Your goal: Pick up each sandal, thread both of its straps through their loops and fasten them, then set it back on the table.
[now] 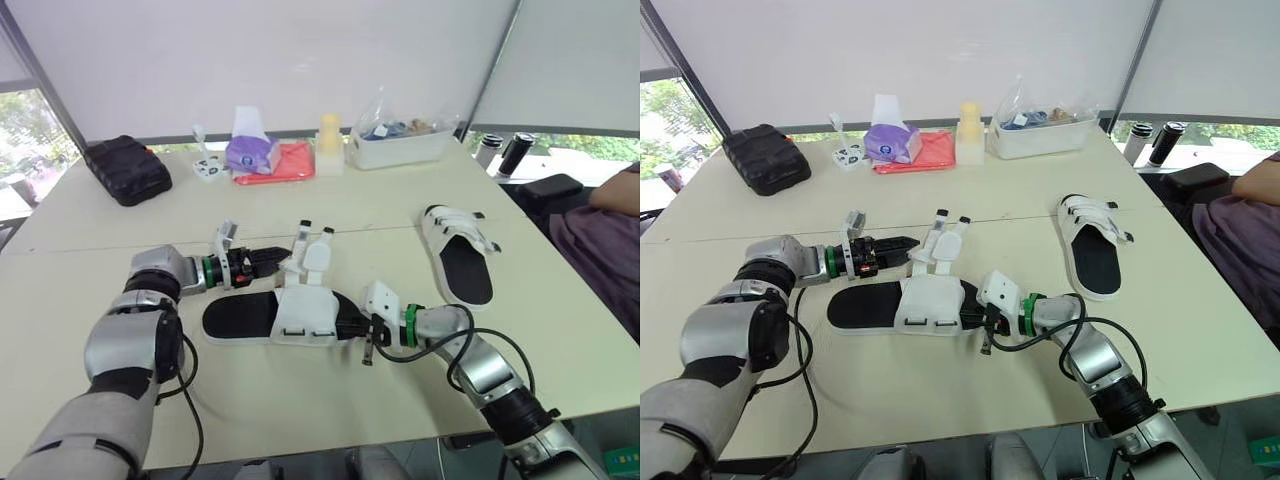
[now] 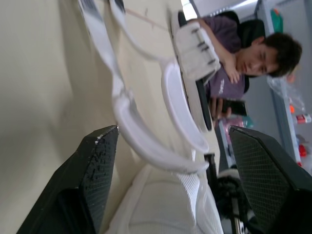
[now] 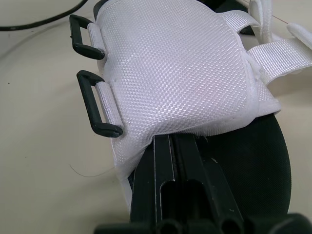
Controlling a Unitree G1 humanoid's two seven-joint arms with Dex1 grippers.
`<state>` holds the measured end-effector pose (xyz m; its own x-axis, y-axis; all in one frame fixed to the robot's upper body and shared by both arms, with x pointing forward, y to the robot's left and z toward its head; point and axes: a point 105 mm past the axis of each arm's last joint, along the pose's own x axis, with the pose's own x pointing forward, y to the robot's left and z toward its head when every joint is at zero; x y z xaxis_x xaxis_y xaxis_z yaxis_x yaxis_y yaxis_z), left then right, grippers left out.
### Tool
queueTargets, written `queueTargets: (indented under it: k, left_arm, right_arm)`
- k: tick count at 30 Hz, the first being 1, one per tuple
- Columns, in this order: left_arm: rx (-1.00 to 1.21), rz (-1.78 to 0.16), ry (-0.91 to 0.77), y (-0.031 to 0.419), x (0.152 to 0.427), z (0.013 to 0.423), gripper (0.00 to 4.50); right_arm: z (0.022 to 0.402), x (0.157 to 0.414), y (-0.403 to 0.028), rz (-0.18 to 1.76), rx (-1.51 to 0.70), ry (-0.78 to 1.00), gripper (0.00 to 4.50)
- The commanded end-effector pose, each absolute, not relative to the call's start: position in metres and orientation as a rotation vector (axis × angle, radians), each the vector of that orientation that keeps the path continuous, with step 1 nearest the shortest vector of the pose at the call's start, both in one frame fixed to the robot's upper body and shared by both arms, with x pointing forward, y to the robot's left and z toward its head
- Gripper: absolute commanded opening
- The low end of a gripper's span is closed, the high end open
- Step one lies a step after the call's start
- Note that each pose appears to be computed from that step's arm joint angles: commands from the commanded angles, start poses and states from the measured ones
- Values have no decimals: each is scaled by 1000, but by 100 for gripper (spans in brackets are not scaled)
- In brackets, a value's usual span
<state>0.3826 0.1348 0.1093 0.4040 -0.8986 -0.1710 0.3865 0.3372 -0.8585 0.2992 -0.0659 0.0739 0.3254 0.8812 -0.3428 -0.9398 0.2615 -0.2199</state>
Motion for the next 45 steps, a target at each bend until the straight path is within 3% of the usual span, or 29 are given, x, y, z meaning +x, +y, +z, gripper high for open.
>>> queueTargets:
  k: [1,8,11,16,17,24,33,45]
  left_arm:
    - [-847,-981,764,124,378,106,380]
    - [-910,-905,685,104,394,103,380]
    - [-926,-887,630,97,402,110,291]
    - [-929,-880,595,94,407,116,39]
    - [-927,-878,589,94,408,117,5]
    - [-885,-967,487,101,411,142,5]
    - [-556,-1225,187,101,399,195,5]
    - [-813,-918,311,145,410,164,5]
  right_arm:
    - [31,291,-77,1229,-435,345,0]
    - [30,290,-77,1233,-446,346,0]
    - [30,292,-77,1226,-453,342,0]
    - [29,292,-80,1216,-461,343,0]
    - [29,292,-80,1216,-461,343,0]
    - [29,292,-79,1215,-460,338,0]
    - [24,293,-82,1225,-475,349,0]
    - [17,293,-81,1249,-492,361,0]
